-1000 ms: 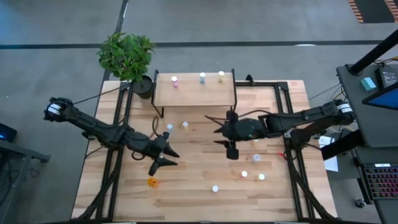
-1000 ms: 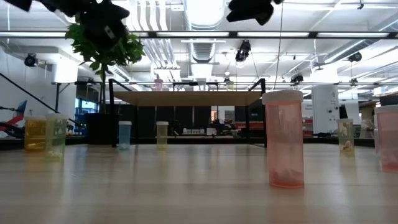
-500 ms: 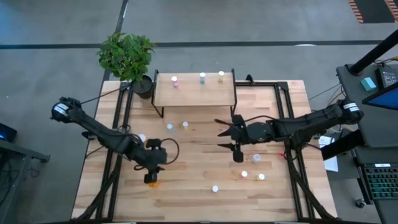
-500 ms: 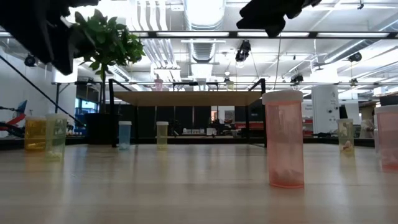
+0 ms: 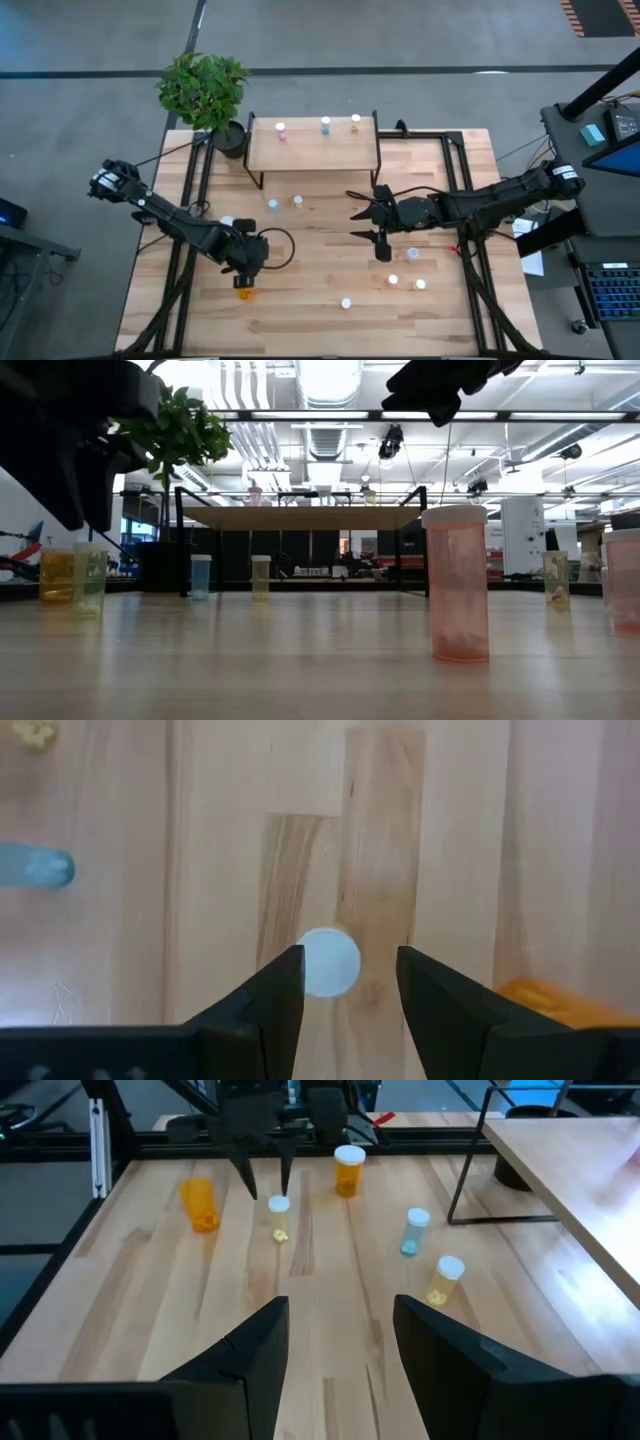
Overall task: Pick and place medicine bottles onto shelf by color
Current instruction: Put the yellow pill bottle on the shelf
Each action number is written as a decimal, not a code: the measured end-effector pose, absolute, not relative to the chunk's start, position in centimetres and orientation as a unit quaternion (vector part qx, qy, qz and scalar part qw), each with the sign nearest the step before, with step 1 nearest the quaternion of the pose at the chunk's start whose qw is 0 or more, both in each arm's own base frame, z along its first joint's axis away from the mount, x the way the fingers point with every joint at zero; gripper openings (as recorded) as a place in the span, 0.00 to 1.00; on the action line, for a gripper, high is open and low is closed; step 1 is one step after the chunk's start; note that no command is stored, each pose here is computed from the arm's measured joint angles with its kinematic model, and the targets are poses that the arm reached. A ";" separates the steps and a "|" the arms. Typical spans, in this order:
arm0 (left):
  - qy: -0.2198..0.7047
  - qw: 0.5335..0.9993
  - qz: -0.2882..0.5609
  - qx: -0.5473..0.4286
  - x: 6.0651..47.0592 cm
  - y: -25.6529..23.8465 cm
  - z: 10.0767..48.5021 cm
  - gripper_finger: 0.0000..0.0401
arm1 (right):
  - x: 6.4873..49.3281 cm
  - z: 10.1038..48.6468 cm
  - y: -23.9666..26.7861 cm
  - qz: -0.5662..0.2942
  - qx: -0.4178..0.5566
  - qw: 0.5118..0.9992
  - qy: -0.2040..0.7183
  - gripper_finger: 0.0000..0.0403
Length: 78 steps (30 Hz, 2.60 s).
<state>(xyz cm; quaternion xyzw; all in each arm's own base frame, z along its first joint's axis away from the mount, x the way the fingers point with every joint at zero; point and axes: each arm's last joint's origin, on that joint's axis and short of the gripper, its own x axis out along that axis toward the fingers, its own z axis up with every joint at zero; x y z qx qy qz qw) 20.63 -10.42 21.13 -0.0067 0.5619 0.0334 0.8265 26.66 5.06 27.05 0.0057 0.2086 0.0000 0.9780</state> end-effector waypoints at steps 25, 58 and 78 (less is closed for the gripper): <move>0.558 0.828 0.051 0.000 20.1 -10.1 19.3 0.64 | 26.7 27.1 5.1 0.000 0.009 0.978 0.209 0.43; 0.557 0.829 0.040 0.002 20.4 -10.4 18.8 0.27 | 26.7 27.0 5.1 0.000 0.009 0.978 0.209 0.43; 0.402 0.915 -0.019 0.008 26.8 -10.4 31.9 0.26 | 22.9 29.0 4.3 0.009 -0.033 0.977 0.211 0.42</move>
